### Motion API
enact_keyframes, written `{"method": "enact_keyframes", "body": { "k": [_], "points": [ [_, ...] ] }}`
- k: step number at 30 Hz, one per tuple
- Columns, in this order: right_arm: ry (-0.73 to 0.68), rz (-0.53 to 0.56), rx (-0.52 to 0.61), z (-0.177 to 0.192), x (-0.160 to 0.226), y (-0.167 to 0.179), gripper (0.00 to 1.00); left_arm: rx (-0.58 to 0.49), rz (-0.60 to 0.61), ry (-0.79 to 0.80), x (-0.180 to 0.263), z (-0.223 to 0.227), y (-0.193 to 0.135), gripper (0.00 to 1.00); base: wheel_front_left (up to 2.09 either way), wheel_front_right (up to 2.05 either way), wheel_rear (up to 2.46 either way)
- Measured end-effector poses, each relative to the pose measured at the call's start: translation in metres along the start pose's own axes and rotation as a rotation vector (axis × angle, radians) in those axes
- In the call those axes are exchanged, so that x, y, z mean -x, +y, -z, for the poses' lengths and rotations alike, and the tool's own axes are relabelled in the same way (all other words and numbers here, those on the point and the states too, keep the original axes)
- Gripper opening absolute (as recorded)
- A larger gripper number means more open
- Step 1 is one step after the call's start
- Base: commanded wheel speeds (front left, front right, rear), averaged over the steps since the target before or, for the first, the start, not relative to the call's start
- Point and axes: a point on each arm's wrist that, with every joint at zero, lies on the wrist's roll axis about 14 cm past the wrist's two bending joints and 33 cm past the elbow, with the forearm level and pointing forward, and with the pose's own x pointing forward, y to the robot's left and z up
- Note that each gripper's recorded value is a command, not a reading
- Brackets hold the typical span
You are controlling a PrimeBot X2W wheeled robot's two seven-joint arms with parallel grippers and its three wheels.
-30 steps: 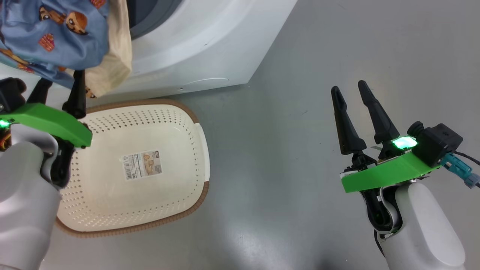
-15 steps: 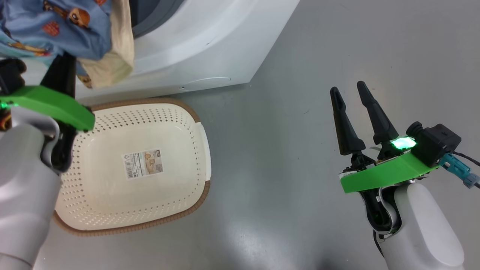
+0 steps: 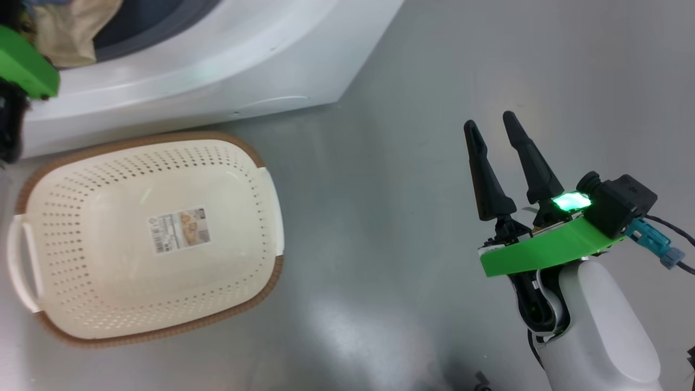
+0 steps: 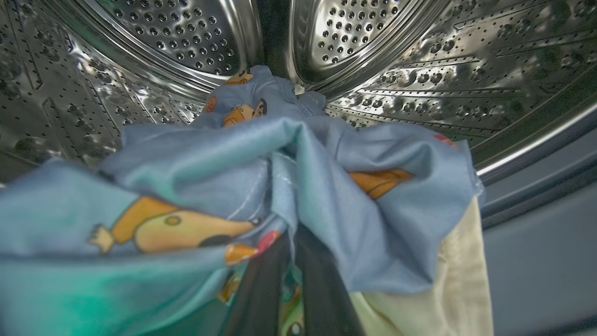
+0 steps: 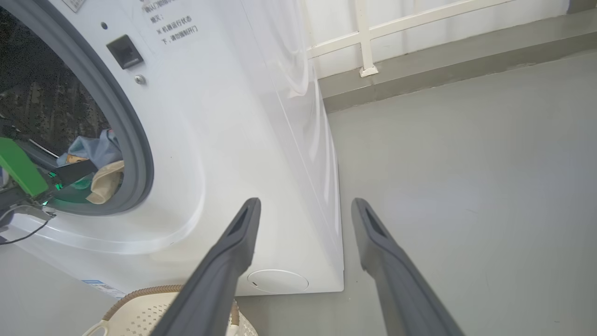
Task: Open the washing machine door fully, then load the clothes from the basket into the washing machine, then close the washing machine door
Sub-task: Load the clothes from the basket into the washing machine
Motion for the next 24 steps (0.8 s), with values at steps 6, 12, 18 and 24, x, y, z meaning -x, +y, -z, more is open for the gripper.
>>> {"method": "enact_keyframes", "body": {
  "k": [6,12,18,24],
  "points": [
    [0.01,0.033,0.017,0.003,0.002,-0.012,1.0,-0.046,-0.001,-0.014,-0.029,-0.014,0.001,0.0,0.0,0.0,0.0],
    [0.024,0.062,0.034,0.006,0.006,-0.023,1.0,-0.088,0.023,-0.069,-0.051,-0.025,-0.008,0.0,0.0,0.0,0.0],
    [0.032,0.083,0.049,0.009,0.006,-0.032,1.0,-0.076,0.015,-0.194,-0.068,-0.054,-0.009,0.0,0.0,0.0,0.0],
    [0.029,0.085,0.05,0.007,0.007,-0.032,1.0,-0.074,-0.013,-0.118,-0.068,-0.03,-0.006,1.0,0.0,0.0,0.0]
  ]
}}
